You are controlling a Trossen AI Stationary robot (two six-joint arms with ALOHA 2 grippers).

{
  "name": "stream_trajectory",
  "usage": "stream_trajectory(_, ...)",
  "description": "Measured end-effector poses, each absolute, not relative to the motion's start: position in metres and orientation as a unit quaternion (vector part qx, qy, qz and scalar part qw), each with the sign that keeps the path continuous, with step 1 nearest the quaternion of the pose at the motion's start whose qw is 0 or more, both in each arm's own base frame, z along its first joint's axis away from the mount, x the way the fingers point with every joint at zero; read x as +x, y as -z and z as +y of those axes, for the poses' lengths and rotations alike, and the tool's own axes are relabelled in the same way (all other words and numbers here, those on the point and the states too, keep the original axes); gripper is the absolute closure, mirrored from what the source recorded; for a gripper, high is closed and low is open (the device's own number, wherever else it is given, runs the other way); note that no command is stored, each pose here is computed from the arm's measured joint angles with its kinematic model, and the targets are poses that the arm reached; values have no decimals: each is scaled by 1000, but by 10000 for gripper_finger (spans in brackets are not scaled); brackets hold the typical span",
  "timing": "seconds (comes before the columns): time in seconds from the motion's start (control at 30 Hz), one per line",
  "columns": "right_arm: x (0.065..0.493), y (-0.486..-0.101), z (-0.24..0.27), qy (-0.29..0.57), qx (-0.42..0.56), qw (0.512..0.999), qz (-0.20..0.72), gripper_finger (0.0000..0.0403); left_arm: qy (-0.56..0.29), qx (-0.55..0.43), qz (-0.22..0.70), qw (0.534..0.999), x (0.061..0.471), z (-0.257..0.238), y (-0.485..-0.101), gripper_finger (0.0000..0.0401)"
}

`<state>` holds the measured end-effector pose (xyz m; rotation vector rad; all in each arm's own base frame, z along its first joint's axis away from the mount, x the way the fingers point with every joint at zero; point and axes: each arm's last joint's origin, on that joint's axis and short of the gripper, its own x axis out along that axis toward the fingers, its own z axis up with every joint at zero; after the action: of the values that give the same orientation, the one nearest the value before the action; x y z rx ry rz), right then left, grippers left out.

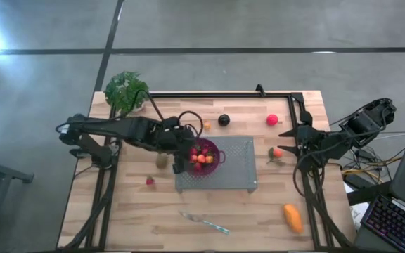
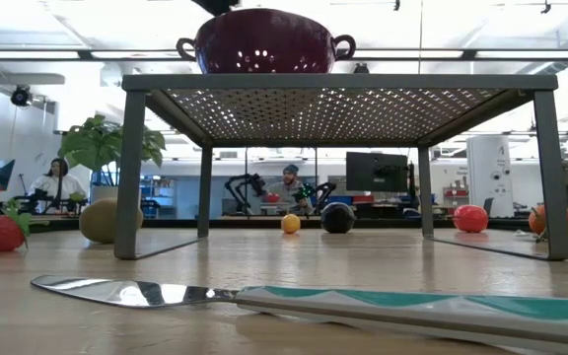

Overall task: Pick & Place Fruit
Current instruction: Put the strawberry into the purple strainer bowl

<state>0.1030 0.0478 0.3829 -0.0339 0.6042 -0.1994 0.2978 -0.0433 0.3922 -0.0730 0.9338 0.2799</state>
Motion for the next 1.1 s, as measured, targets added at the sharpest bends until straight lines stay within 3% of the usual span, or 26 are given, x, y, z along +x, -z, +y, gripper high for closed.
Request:
stream_trajectory(0.4, 103, -383, 47, 100, -50, 949, 296, 264, -188, -85, 549, 810, 256, -81, -389, 156)
stream_trajectory(0.67, 103, -383, 47, 101, -46, 949, 295, 275, -220, -54, 516, 826, 238, -119, -381, 157)
stream_trajectory(1.1, 103, -383, 47, 102, -44, 949, 295, 242, -261, -34, 541, 799, 200, -144, -325, 158)
